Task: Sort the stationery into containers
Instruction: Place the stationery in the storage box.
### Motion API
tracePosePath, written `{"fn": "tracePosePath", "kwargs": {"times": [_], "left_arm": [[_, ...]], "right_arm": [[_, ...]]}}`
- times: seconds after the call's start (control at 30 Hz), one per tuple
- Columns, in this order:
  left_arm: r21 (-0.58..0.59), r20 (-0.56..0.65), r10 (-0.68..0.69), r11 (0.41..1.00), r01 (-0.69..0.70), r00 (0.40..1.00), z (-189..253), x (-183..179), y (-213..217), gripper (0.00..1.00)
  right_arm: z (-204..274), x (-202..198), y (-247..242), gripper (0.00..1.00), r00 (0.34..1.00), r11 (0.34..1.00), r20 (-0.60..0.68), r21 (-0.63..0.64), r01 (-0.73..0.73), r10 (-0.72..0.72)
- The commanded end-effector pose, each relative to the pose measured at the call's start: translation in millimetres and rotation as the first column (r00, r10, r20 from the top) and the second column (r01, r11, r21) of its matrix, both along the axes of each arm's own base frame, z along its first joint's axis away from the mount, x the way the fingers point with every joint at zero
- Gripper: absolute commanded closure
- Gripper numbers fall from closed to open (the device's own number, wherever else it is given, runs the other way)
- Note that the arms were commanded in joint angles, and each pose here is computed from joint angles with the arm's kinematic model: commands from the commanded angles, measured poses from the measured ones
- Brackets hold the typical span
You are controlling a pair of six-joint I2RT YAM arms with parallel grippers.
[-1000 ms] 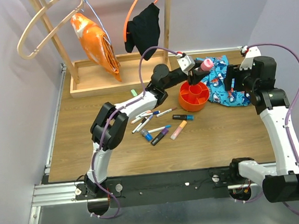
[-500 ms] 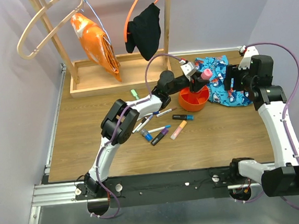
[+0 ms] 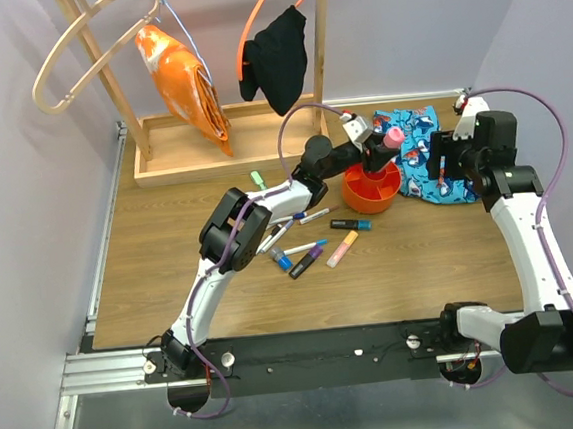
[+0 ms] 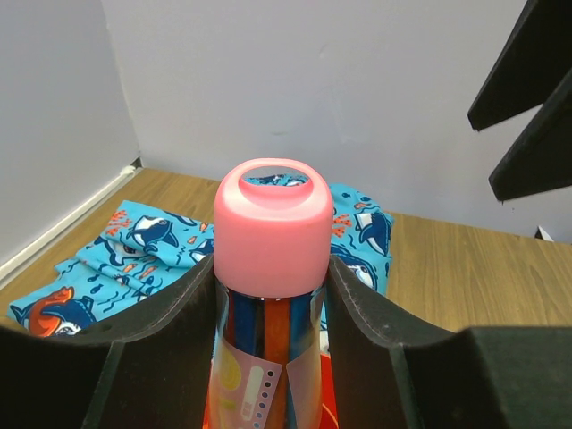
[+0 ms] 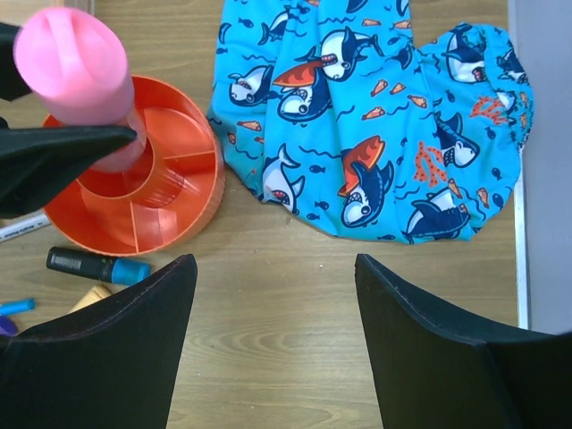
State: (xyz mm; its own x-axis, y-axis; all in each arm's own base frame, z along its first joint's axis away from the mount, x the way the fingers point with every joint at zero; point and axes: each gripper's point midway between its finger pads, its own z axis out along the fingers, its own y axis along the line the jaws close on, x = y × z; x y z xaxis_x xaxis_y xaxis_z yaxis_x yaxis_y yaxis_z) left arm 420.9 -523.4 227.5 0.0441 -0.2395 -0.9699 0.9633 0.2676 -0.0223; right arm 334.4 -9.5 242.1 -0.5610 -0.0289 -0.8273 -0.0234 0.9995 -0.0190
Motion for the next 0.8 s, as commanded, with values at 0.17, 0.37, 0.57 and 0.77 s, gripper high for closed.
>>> {"fn": "tracePosePath", "kwargs": {"times": [0.17, 0.37, 0.57, 0.77], "left_arm": [[-0.111, 0.057, 0.060, 0.992, -0.053, 0.997, 15.3, 2.2, 18.5, 1.00], [-0.104, 0.056, 0.058, 0.993, -0.052, 0.997, 7.1, -2.2, 21.0, 0.93], [-0.097, 0.139, 0.032, 0.995, -0.019, 0.990, 33.6, -10.8, 22.4, 0.33], [-0.078, 0.157, 0.038, 0.997, -0.026, 0.987, 71.8, -21.3, 39.0, 0.14]], "right_arm": [[-20.6, 2.2, 3.8, 0.21, 0.999, 0.999, -0.015, -0.003, -0.048, 0.048], [-20.2, -6.3, 3.6, 0.21, 0.998, 0.998, -0.005, -0.018, -0.057, 0.057], [-7.7, -12.0, 3.5, 0.21, 0.998, 0.997, -0.002, -0.028, -0.068, 0.068], [18.2, -12.1, 7.5, 0.21, 0.995, 0.994, 0.013, -0.031, -0.102, 0.102]]}}
